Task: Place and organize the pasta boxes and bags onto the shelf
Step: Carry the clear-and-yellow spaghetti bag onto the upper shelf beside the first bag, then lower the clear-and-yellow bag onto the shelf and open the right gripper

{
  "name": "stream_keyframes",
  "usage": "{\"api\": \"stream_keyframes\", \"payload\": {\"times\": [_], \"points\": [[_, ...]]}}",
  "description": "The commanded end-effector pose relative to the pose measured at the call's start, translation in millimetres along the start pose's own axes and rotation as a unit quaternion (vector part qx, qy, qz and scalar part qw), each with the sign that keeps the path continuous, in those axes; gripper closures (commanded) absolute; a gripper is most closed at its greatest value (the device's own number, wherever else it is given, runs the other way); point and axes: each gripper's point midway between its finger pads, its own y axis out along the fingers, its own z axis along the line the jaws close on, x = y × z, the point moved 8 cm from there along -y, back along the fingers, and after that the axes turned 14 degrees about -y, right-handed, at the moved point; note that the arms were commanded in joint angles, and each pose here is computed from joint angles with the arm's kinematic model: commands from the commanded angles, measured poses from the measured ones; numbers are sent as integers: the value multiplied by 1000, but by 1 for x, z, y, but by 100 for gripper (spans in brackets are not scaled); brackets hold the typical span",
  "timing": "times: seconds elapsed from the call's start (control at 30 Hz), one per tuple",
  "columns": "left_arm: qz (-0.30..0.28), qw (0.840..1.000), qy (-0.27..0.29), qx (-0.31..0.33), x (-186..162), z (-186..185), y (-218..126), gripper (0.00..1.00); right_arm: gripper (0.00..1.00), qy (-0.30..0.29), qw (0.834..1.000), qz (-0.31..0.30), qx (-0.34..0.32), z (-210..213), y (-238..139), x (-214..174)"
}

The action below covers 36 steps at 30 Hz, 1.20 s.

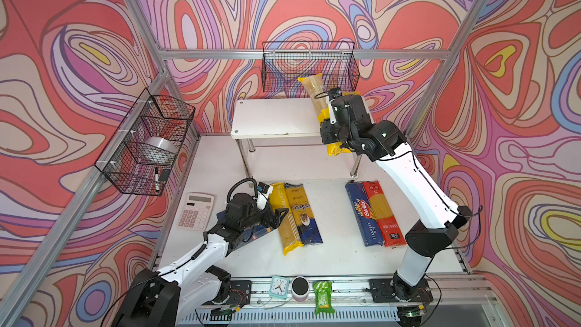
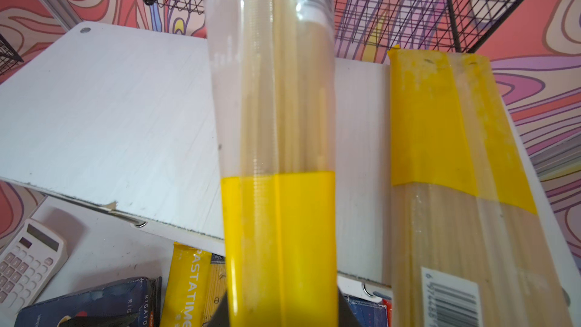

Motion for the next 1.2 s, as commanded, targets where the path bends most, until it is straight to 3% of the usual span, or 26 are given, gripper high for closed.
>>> {"api": "stream_keyframes", "payload": {"times": [0.0, 0.1, 0.3, 0.4, 0.5, 0.6, 0.93, 1.17], "points": [[-7, 1000, 2, -7, 2, -4, -3, 0, 100, 41, 995, -91, -31, -9, -6, 34], [-7, 1000, 2, -9, 2, -4, -3, 0, 100, 42, 994, -91, -37, -10, 0, 34], [-6, 1000, 2, -8, 3, -5, -4, 0, 89, 52, 994, -88, -47, -15, 11, 28], [-8, 1000, 2, -8, 2, -5, -5, 0, 74, 58, 993, -94, -48, -17, 11, 29], [-7, 1000, 2, -11, 2, -5, -5, 0, 69, 59, 992, -96, -50, -19, 10, 30], [-5, 1000, 0, -14, 2, -6, -5, 0, 56, 56, 993, -93, -52, -20, 10, 30], [-6, 1000, 2, -14, 1, -6, -6, 0, 50, 53, 993, -95, -44, -22, 7, 35], [-13, 1000, 5, -6, 3, -6, -9, 0, 48, 36, 993, -101, 44, -19, -32, 33]]}}
